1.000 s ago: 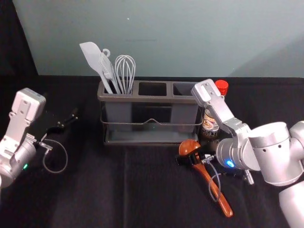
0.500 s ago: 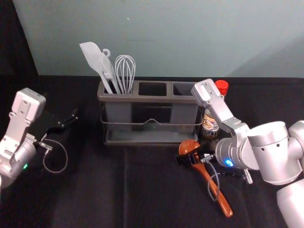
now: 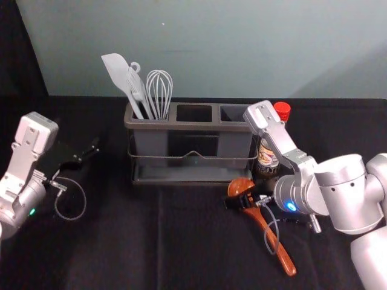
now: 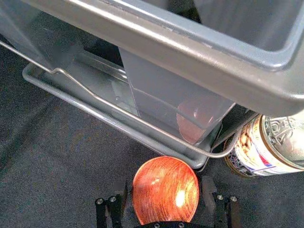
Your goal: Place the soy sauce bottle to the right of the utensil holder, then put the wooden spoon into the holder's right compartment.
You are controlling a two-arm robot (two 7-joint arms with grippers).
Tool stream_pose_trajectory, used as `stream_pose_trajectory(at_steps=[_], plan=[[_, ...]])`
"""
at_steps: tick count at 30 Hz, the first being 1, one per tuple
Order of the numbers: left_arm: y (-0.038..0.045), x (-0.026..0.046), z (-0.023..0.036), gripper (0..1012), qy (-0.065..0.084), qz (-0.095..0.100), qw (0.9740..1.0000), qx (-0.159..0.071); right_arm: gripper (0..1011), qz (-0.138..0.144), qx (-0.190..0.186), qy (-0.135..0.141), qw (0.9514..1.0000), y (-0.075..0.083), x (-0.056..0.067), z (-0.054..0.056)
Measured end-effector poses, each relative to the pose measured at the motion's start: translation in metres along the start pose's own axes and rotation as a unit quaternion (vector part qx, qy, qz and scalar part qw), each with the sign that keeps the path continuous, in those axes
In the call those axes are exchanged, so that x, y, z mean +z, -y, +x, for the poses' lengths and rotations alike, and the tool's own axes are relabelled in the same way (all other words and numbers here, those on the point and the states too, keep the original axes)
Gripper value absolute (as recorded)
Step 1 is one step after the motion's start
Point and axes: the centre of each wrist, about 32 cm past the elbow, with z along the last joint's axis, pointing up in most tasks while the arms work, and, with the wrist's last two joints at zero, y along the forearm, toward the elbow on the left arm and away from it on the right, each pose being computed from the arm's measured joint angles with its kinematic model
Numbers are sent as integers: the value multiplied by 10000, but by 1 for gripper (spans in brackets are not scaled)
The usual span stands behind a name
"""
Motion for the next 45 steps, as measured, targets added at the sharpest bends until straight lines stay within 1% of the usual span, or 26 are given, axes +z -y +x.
stream_pose_trajectory(at_steps=[15,17,21,23,24,29,38,41,44,45], plan=[[0,0,0,1000,0,0,10000,0,1003,-22,-8,52,10000,-41,-2,10],[0,0,0,1000,0,0,10000,0,987,-20,-4,57,10000,-45,-3,9],[0,0,0,1000,0,0,10000,0,915,-24,-19,58,10000,-51,-5,7],[0,0,0,1000,0,0,10000,0,854,-24,-34,46,10000,-52,-6,7],[0,0,0,1000,0,0,10000,0,840,-24,-41,37,10000,-51,-6,7],[0,0,0,1000,0,0,10000,0,839,-28,-45,-1,10000,-37,-15,16],[0,0,0,1000,0,0,10000,0,840,127,103,-68,9998,213,-46,15],[0,0,0,1000,0,0,10000,0,839,188,284,-93,9994,338,-89,25],[0,0,0,1000,0,0,10000,0,839,219,411,-110,9989,410,-128,35],[0,0,0,1000,0,0,10000,0,839,230,497,-108,9984,465,-162,40]])
